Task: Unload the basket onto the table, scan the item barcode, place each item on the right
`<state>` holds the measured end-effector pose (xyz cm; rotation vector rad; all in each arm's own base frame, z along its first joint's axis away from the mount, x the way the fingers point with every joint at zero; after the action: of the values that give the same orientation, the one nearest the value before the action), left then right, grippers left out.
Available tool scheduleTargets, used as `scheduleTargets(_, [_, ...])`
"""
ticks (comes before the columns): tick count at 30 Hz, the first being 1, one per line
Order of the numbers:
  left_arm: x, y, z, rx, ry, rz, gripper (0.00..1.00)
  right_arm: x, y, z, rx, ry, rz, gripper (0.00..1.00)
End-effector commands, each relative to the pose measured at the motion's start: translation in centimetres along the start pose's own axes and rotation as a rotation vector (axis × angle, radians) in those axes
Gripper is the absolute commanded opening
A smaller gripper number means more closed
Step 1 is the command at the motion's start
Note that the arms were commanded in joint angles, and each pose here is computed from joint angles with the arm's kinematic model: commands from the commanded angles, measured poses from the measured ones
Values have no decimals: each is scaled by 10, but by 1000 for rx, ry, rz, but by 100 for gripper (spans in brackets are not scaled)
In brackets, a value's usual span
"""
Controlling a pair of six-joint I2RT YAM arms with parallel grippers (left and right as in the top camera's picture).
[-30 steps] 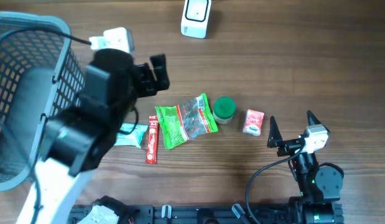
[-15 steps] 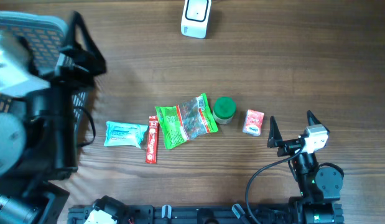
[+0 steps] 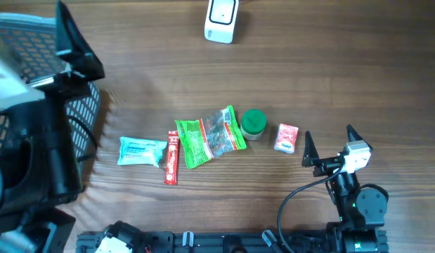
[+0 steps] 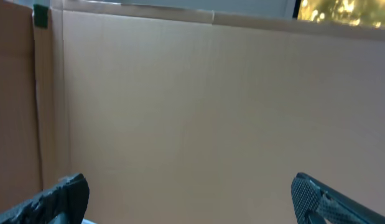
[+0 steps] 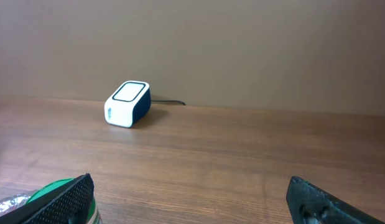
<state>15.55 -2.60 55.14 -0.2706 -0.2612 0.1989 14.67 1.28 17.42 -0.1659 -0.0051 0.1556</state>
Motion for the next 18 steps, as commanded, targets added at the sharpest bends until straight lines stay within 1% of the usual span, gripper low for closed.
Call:
scheduleTargets(1, [-16,14,9,28,-18,21,100,0,-1,0,17,-5,-10,100])
scheduleTargets(5, [-36,27,15,-65,-41,-8,100,0,-1,0,17,-5,-10,100])
scheduleTargets(9, [-52,38,17,-85,-68,-38,100,0,-1,1,17,-11,-15,100])
scheduleTargets(10, [-57,41,18,-88,-76,-51,100,0,1,1,40,-9,8,100])
scheduleTargets(13, [-65,46,19,-89,-94,-67,100,0,0,1,55,-8,-5,100])
scheduleTargets(15, [-68,50,20,-118,-106,-55,100,0,5,5,152,-34,71,100])
scheduleTargets(18, [-72,56,20,-140,-129,-12,100,-5,15,25,192,-162,262,100])
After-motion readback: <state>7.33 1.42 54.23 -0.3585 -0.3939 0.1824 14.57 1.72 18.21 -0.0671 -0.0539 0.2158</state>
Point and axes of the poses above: each gripper's point midway between its finger pads, its own x axis out along the fingers, its own y axis along the line the jaws close on, z = x × y, the point moved 10 cm from there along -x, back along the fingers, and after that the axes turned 10 degrees about -x, right-handed, at the moved point
